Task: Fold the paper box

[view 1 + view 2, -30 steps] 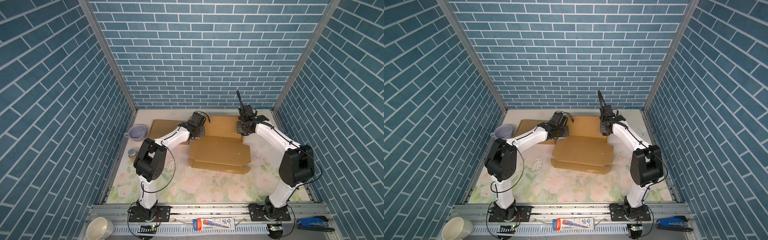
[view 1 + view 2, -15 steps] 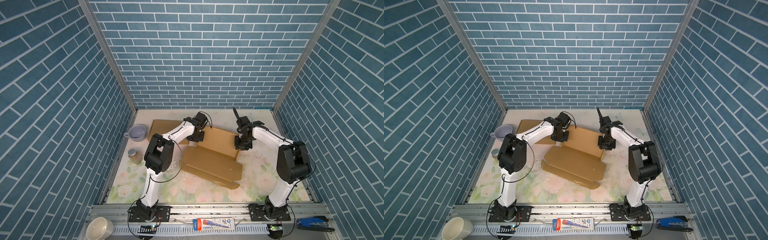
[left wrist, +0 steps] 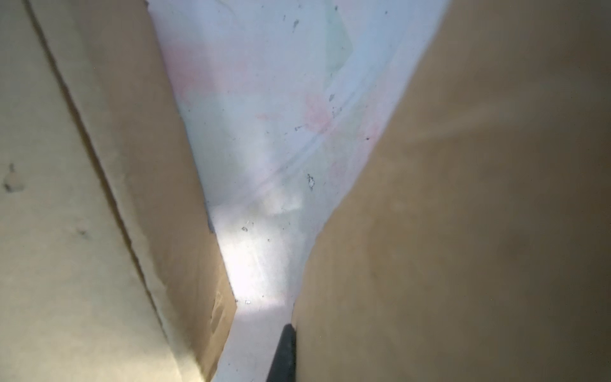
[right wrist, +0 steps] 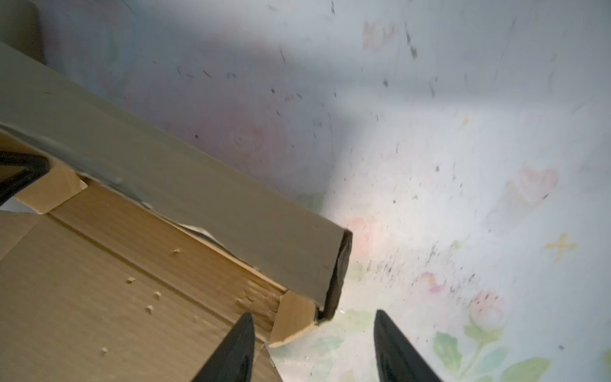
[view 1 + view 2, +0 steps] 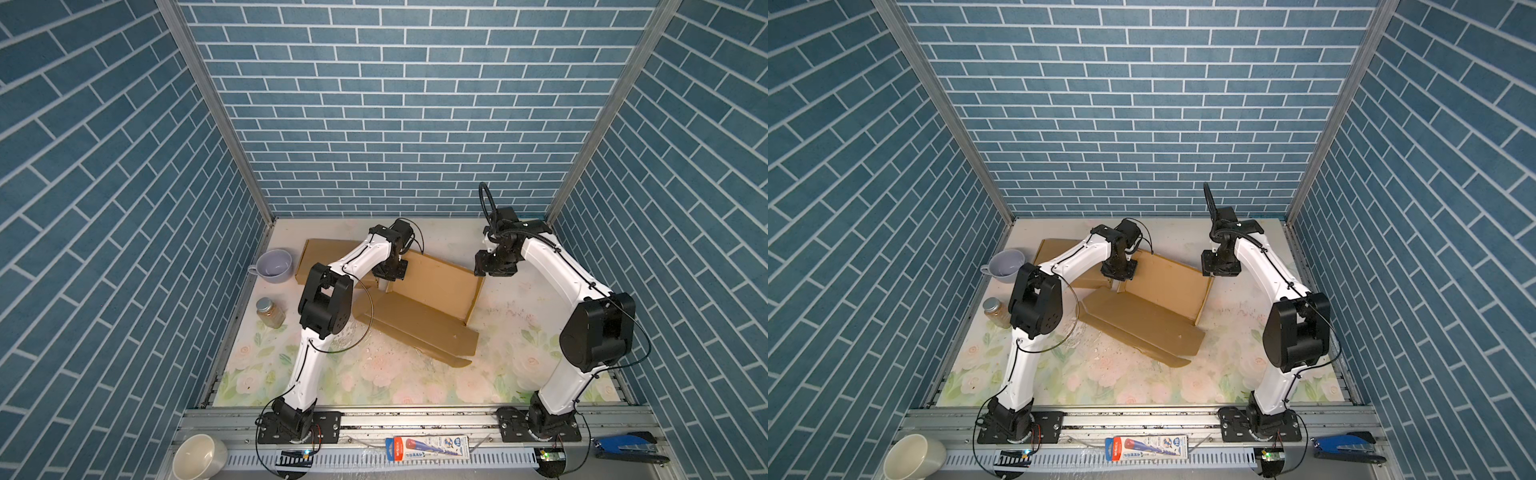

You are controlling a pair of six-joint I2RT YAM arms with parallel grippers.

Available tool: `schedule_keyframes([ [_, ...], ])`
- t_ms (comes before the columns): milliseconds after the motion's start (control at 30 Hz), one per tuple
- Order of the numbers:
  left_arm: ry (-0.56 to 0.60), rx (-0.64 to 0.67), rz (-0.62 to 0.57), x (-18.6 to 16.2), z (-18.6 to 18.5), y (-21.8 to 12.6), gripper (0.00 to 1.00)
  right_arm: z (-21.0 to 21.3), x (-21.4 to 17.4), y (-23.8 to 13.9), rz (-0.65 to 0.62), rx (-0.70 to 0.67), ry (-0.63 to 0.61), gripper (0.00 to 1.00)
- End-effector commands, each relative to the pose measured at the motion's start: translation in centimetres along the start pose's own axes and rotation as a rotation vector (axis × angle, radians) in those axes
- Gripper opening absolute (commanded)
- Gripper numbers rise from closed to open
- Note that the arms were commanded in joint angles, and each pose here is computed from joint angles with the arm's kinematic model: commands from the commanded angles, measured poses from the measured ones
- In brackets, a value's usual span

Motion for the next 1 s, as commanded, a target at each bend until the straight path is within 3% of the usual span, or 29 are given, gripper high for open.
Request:
schedule_keyframes([
  [0,0.062,0.034,0.127,-1.9,0.4,1.2,0.07,0.9,0.8,1.5,0.033,-0.071,-0.195,0.58],
  [333,0.079,0.026,0.148,-1.1,0.5,1.7,0.11,7.6,4.1,5.3,0.052,0.066,-0.354,0.57],
  [600,0.081,0.012,0.144,-0.7,0.3,2.0,0.13,8.7,4.4,10.2,0.111,0.034,-0.401,0.51],
  [700,0.089,0.022,0.155,-0.6,0.4,2.4,0.12,8.2,5.3,9.3,0.060,-0.016,-0.380,0.52],
  [967,0.087,0.032,0.164,-0.6,1.0,2.9,0.12,8.3,6.4,2.0,-0.101,0.012,-0.406,0.55],
])
Point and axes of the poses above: each gripper's point midway between its finger pads, its own y axis out along the fingers, its own z axis along the line the jaws close on, x = y × z, the point moved 4 cm from there along -y, back along the fingers, and after that the axes turned 14 degrees about y, right-handed, at the moved point
